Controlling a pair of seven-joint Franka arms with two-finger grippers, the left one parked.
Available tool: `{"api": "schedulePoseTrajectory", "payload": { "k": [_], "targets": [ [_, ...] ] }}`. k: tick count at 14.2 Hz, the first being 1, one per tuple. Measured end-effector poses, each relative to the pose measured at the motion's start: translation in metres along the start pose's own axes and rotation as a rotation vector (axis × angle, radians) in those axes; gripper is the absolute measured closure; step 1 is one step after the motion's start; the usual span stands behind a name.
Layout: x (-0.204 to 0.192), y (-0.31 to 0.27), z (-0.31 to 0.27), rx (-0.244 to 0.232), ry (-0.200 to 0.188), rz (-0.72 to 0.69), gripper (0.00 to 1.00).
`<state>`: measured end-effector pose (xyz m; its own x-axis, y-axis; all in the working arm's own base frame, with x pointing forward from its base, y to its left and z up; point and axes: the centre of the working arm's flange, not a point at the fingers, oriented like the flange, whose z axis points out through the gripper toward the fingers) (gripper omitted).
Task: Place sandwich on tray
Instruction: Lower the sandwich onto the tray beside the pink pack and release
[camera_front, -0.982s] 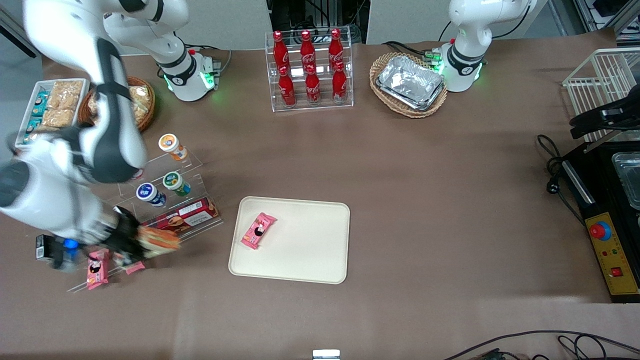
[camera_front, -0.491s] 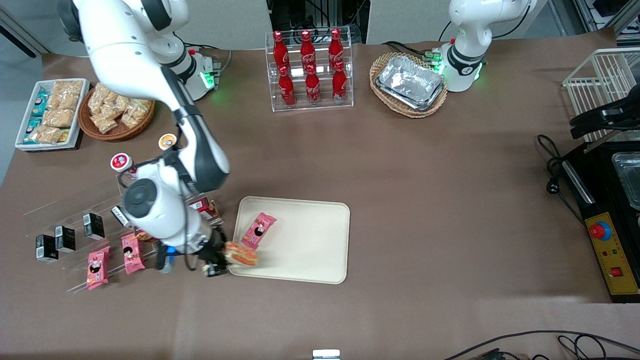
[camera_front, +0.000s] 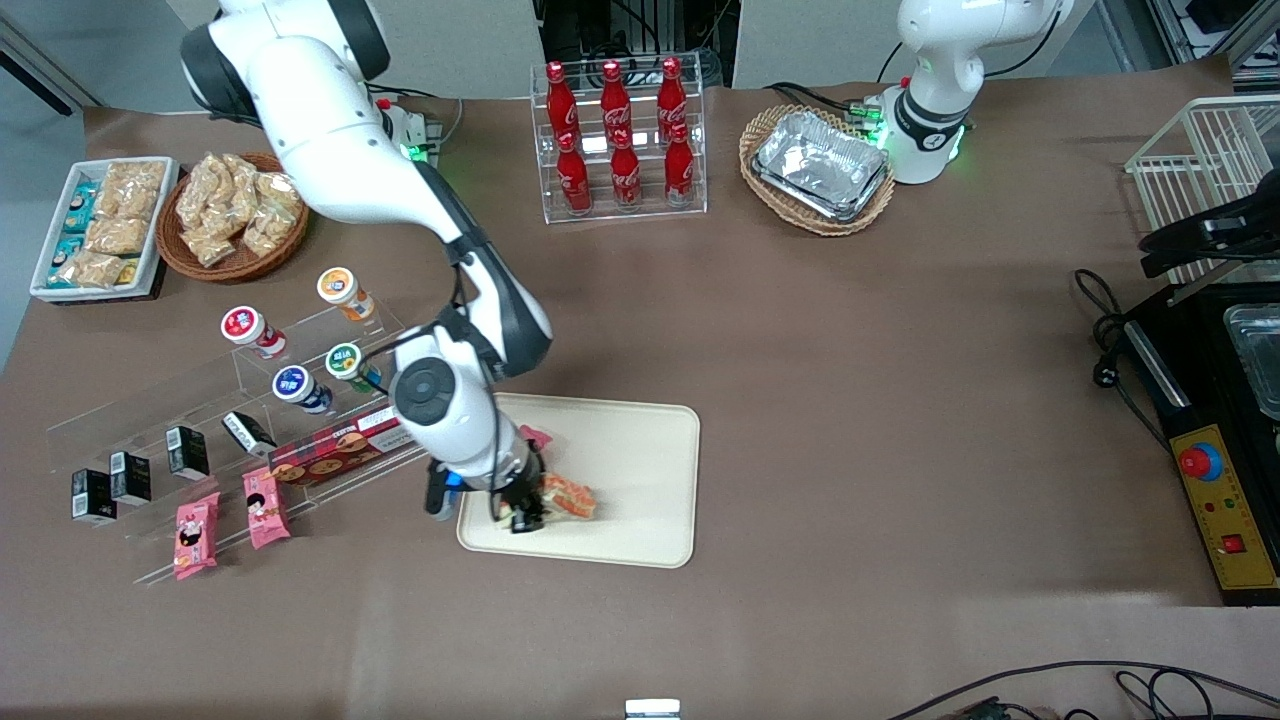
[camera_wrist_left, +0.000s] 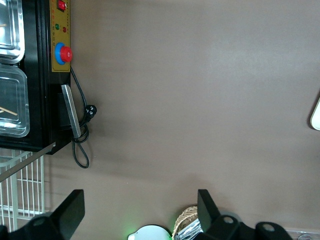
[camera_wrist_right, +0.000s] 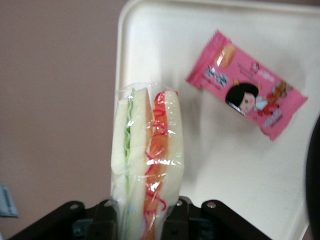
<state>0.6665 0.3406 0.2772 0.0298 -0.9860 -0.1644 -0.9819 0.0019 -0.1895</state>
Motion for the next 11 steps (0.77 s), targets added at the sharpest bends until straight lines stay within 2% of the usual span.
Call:
{"api": "schedulePoseTrajectory", "payload": {
  "k": [3, 8, 11],
  "targets": [
    [-0.027, 0.020, 0.028, 0.005, -0.006, -0.015, 0.81],
    [-0.028, 0.029, 0.049, -0.013, 0.006, -0.026, 0.79],
    [-0.023, 0.029, 0.055, -0.016, 0.016, -0.032, 0.54]
  ]
}}
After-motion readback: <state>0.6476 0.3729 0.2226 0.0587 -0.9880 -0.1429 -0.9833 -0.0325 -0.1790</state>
